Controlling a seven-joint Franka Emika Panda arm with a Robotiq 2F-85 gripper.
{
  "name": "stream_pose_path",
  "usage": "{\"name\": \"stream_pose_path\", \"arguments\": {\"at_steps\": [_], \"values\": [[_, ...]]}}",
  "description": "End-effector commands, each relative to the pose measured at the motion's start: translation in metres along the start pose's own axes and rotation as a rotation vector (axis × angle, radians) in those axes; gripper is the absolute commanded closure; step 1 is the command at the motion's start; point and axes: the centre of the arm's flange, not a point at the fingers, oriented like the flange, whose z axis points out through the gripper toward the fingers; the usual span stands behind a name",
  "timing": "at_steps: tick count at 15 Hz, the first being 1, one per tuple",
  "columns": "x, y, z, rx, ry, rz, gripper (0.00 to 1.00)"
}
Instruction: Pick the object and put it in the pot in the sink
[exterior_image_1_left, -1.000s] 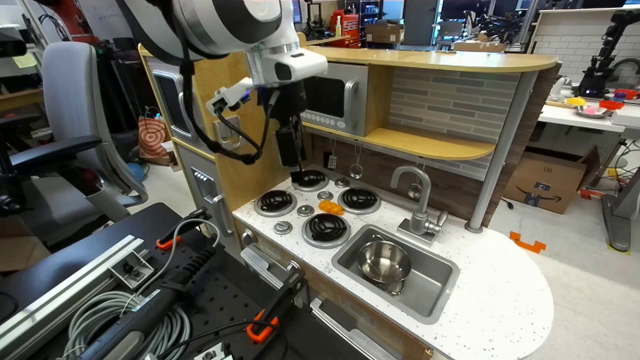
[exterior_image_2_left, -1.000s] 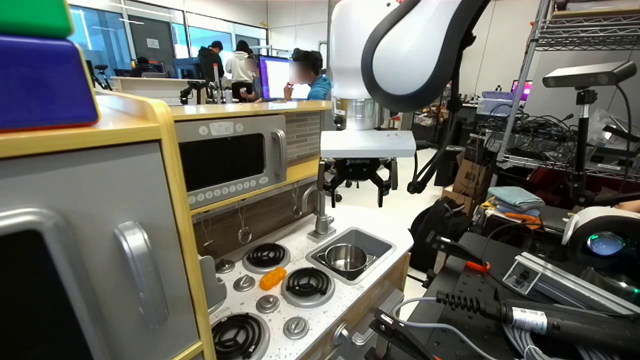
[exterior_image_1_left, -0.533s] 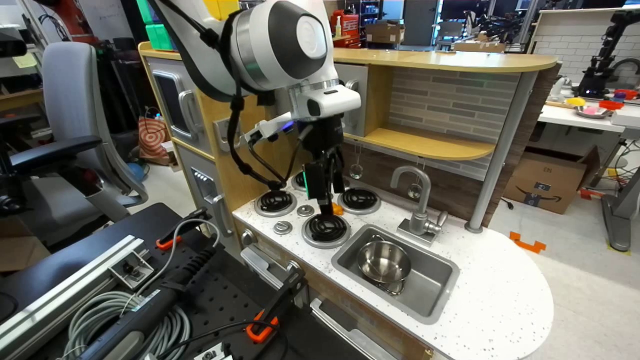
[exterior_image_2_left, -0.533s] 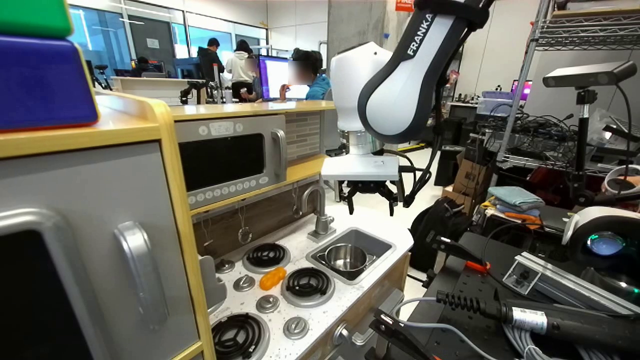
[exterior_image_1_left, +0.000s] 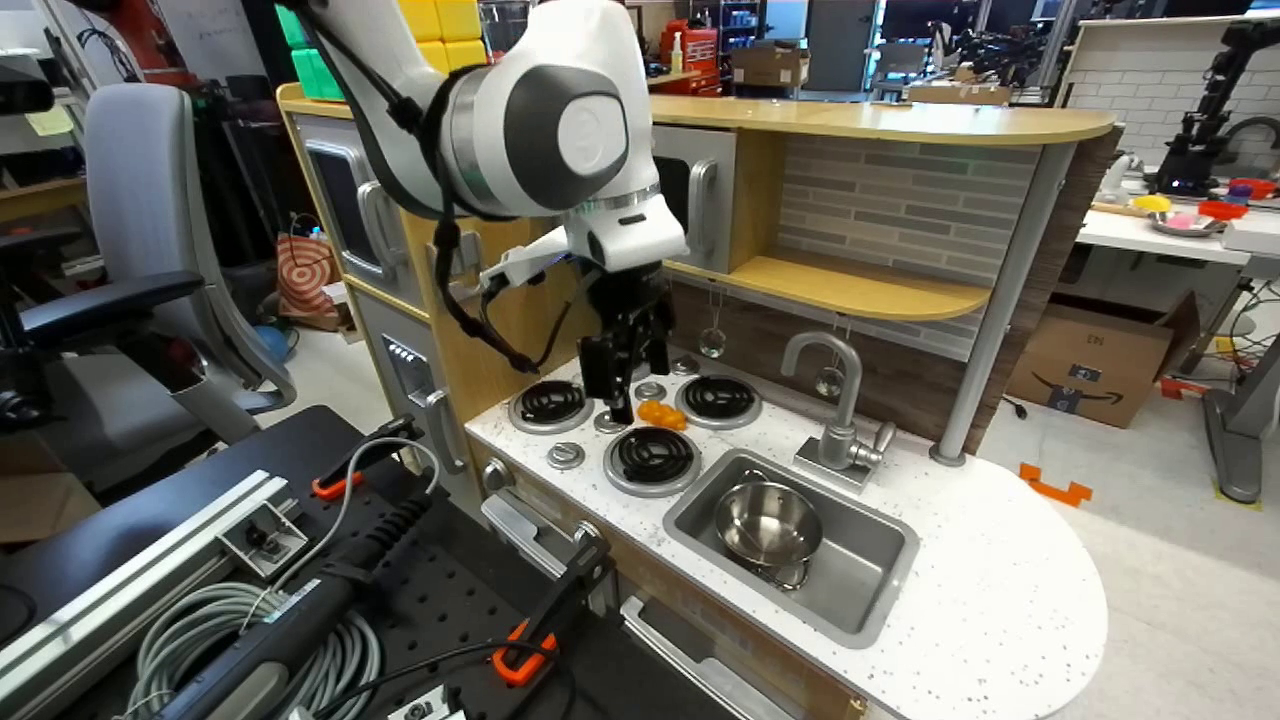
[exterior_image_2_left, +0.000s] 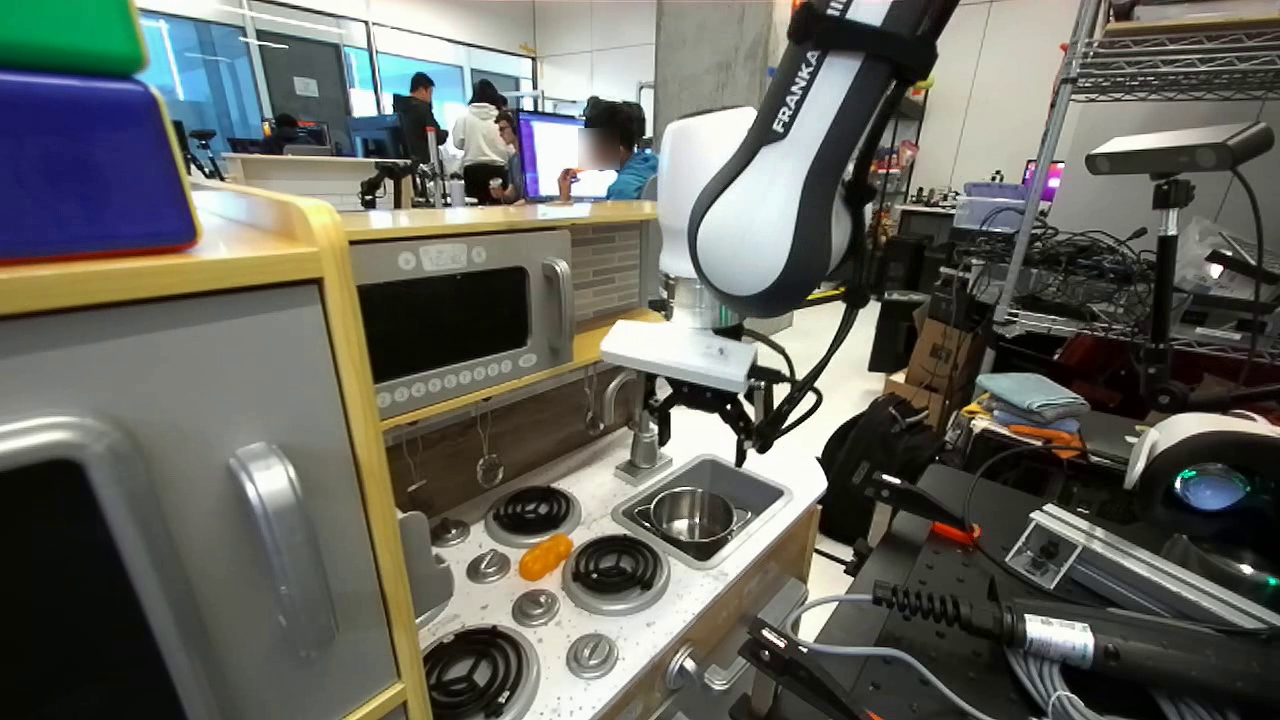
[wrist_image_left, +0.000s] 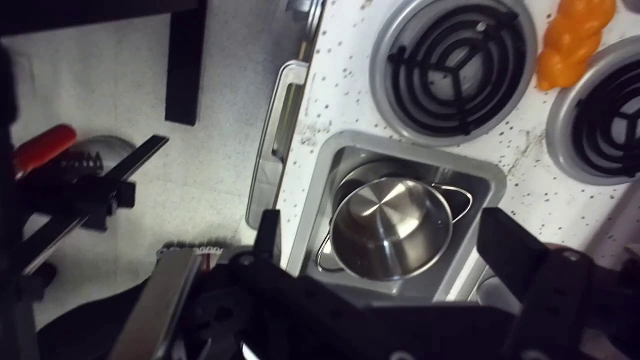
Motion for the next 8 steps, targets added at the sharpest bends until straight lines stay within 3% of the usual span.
{"name": "stream_pose_path", "arguments": {"at_steps": [1,8], "values": [[-0.035,-0.013,0.049,0.107,-0.043,0.095,0.0],[-0.07,-0.04,0.097,0.312,-0.046,0.207,0.0]]}}
